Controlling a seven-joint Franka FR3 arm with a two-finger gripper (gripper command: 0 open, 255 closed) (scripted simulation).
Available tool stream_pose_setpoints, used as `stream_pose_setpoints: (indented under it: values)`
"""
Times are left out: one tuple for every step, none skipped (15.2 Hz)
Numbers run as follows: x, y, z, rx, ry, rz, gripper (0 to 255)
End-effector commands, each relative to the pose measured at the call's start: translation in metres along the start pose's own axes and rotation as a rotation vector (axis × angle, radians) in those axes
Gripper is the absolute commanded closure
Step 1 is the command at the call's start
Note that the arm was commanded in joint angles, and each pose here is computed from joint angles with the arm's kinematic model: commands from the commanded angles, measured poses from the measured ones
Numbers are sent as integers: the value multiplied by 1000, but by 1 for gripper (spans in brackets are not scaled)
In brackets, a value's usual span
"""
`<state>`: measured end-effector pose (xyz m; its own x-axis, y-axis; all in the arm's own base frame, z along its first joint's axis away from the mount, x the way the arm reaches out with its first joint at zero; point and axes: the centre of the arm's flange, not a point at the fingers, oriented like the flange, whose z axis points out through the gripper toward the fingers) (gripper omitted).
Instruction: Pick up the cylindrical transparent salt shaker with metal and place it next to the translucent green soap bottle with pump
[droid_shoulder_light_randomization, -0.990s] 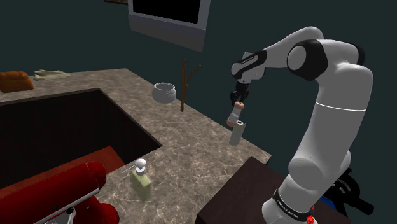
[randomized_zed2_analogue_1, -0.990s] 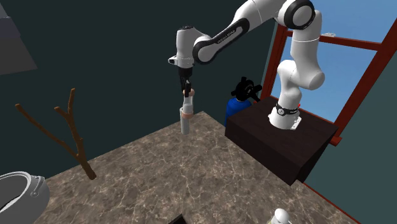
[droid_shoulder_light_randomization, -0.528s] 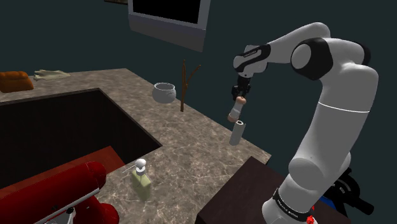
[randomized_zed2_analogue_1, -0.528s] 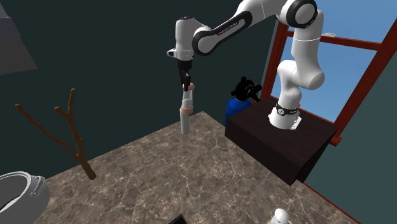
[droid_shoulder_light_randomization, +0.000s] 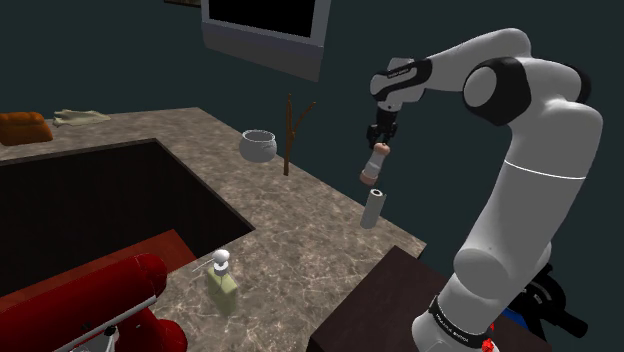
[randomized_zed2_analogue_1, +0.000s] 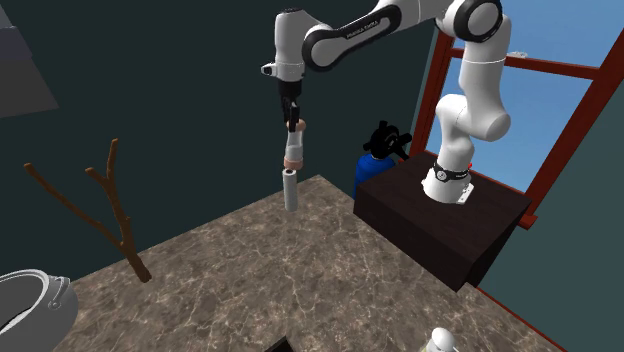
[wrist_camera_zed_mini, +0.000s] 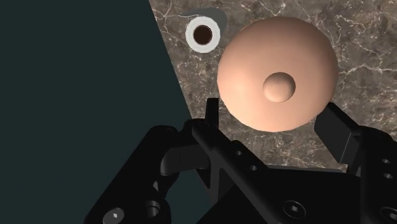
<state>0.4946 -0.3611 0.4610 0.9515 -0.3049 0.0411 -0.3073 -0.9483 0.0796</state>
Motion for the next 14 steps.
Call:
stream_pose_setpoints:
  values:
    - [0,1,-10,0,0,0,255]
    - [0,1,-11,0,0,0,255]
    - [-1,-12,-12,0,0,0,255]
    - [-3,-25,-13,0,0,0,255]
    - [-5,-38,-15,0,0,0,255]
    - [-6,-51,-16,0,0,0,255]
    - [-8,-65,-17,0,0,0,255]
    - [-10,-78,-18,0,0,0,255]
    - [-11,-91,-19,0,0,0,255]
    - [-13,-104,-20,0,0,0,255]
    - [-15,-117,-21,0,0,0,255]
    - [-16,-130,-22,0,0,0,255]
    - [-18,-143,-24,0,0,0,255]
    - [-20,-156,-25,0,0,0,255]
